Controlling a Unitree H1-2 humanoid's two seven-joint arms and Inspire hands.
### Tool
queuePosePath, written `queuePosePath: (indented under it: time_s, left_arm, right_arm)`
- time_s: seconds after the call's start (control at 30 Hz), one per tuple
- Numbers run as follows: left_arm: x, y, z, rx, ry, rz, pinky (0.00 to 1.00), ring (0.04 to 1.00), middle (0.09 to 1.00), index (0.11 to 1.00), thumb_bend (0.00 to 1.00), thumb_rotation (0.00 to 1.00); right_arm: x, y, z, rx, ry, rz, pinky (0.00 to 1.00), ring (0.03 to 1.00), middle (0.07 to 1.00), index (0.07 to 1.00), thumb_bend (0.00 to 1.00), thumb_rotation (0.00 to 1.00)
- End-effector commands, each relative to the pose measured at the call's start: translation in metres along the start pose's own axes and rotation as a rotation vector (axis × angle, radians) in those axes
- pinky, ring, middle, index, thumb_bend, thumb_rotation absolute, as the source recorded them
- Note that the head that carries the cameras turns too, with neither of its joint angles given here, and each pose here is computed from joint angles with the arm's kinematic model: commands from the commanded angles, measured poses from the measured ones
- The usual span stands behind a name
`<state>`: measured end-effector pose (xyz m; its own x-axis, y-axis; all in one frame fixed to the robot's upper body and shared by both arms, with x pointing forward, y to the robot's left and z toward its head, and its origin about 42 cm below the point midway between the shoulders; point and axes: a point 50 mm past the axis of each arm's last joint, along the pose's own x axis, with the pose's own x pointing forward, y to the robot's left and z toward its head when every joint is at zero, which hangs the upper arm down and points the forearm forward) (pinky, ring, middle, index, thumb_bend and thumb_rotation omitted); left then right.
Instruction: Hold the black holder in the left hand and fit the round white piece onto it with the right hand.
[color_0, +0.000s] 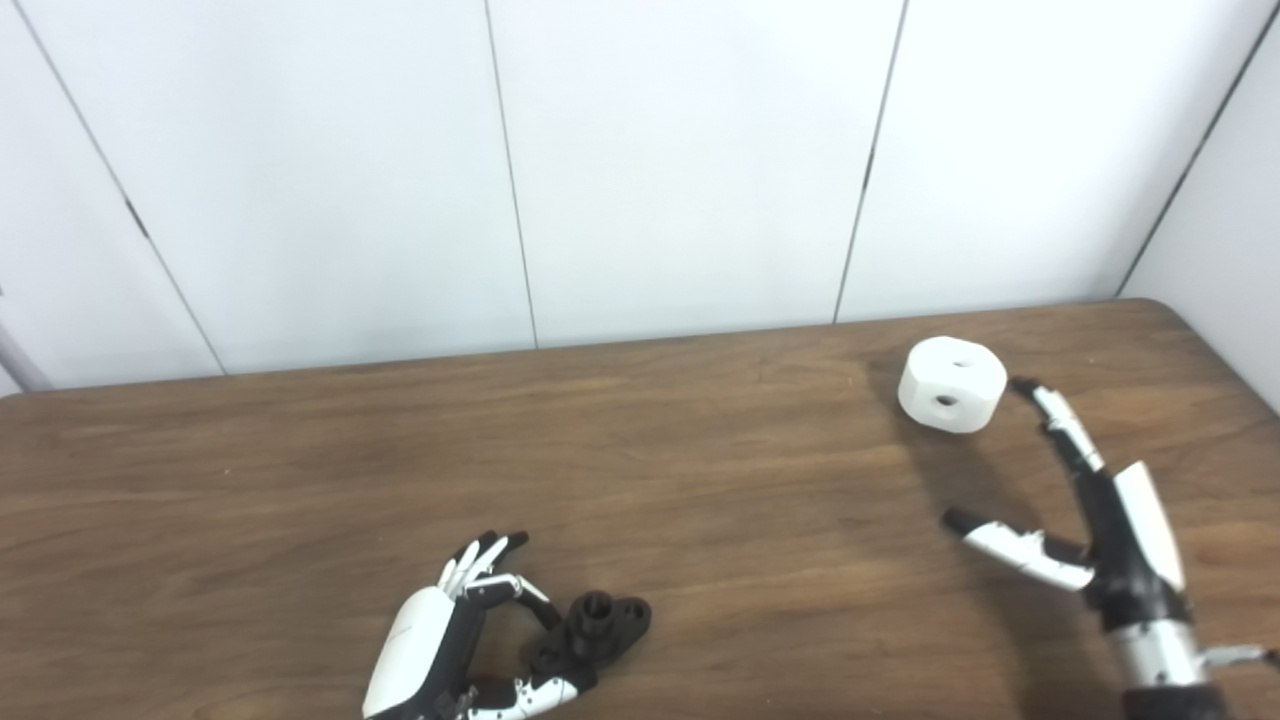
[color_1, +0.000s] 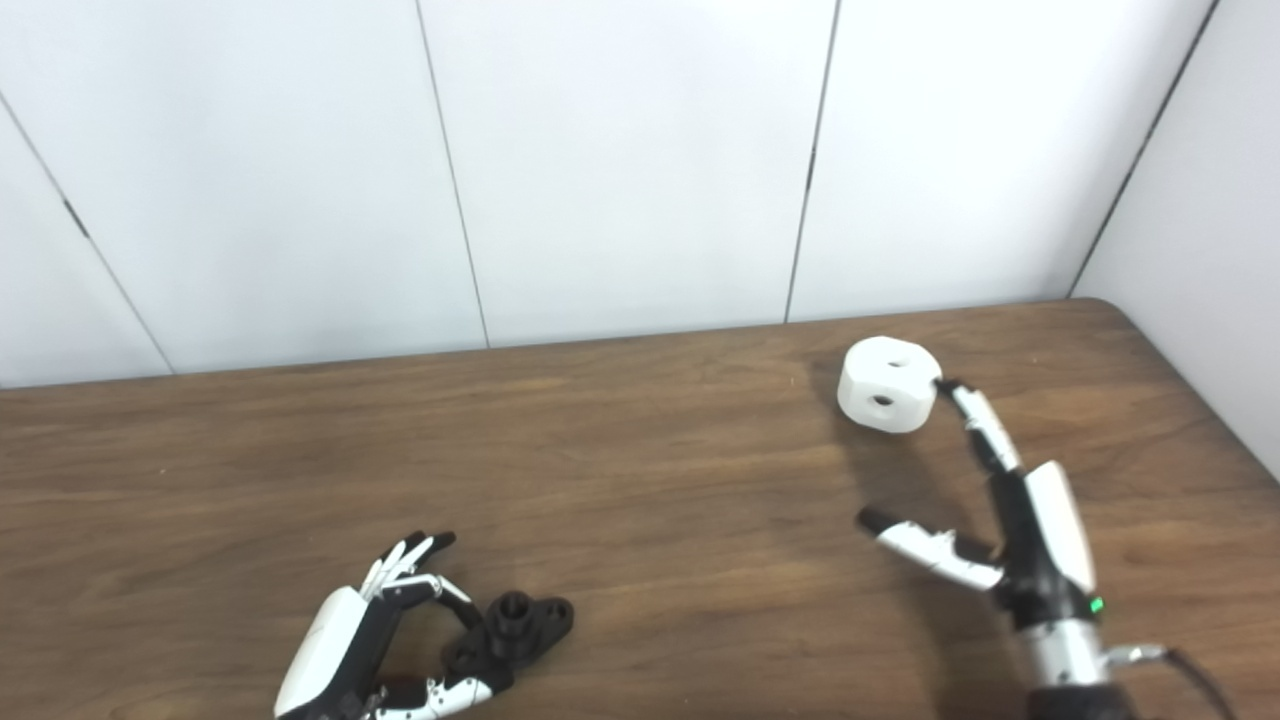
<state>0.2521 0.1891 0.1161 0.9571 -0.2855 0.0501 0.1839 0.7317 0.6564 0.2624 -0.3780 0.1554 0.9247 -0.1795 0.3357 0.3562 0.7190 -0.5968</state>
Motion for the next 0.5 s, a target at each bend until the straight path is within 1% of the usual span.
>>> queuePosePath:
  time_s: [0.0, 0.1, 0.17, 0.23, 0.3, 0.37, 0.43, 0.47]
  left_arm:
    - [0.001, -0.01, -0.004, -0.005, 0.008, -0.054, 1.0, 1.0, 0.93, 0.482, 0.52, 0.04]
    - [0.002, -0.016, -0.006, -0.006, 0.008, -0.058, 1.0, 1.0, 0.925, 0.48, 0.52, 0.04]
    - [0.003, -0.019, -0.006, -0.007, 0.008, -0.06, 1.0, 1.0, 0.926, 0.48, 0.52, 0.04]
    - [0.004, -0.02, -0.007, -0.006, 0.009, -0.063, 1.0, 1.0, 0.927, 0.48, 0.52, 0.04]
    - [0.005, -0.02, -0.008, -0.007, 0.011, -0.065, 1.0, 1.0, 0.928, 0.48, 0.52, 0.04]
    - [0.005, -0.019, -0.011, -0.012, 0.014, -0.063, 1.0, 1.0, 0.926, 0.48, 0.52, 0.04]
    - [0.006, -0.017, -0.014, -0.018, 0.011, -0.06, 1.0, 1.0, 0.927, 0.48, 0.52, 0.04]
    - [0.006, -0.016, -0.016, -0.016, 0.008, -0.062, 1.0, 1.0, 0.927, 0.48, 0.52, 0.04]
  right_arm:
    - [0.018, -0.02, -0.003, -0.021, -0.038, -0.055, 0.93, 0.957, 0.959, 0.934, 0.95, 0.63]
    - [0.034, -0.039, -0.013, -0.075, -0.017, -0.063, 0.97, 0.992, 0.979, 0.94, 0.98, 0.66]
    - [0.046, -0.052, -0.009, -0.099, -0.01, -0.069, 0.99, 0.999, 0.993, 0.942, 0.98, 0.64]
    - [0.056, -0.06, 0.0, -0.116, -0.003, -0.072, 1.0, 1.0, 0.999, 0.946, 0.97, 0.6]
    - [0.063, -0.063, 0.007, -0.135, 0.006, -0.072, 1.0, 1.0, 1.0, 0.947, 0.95, 0.58]
    - [0.072, -0.067, 0.018, -0.138, 0.021, -0.062, 1.0, 1.0, 1.0, 0.944, 0.94, 0.53]
    - [0.083, -0.071, 0.031, -0.155, 0.051, -0.044, 1.0, 1.0, 1.0, 0.952, 0.95, 0.49]
    - [0.088, -0.072, 0.039, -0.171, 0.065, -0.035, 1.0, 1.0, 1.0, 0.956, 0.97, 0.51]
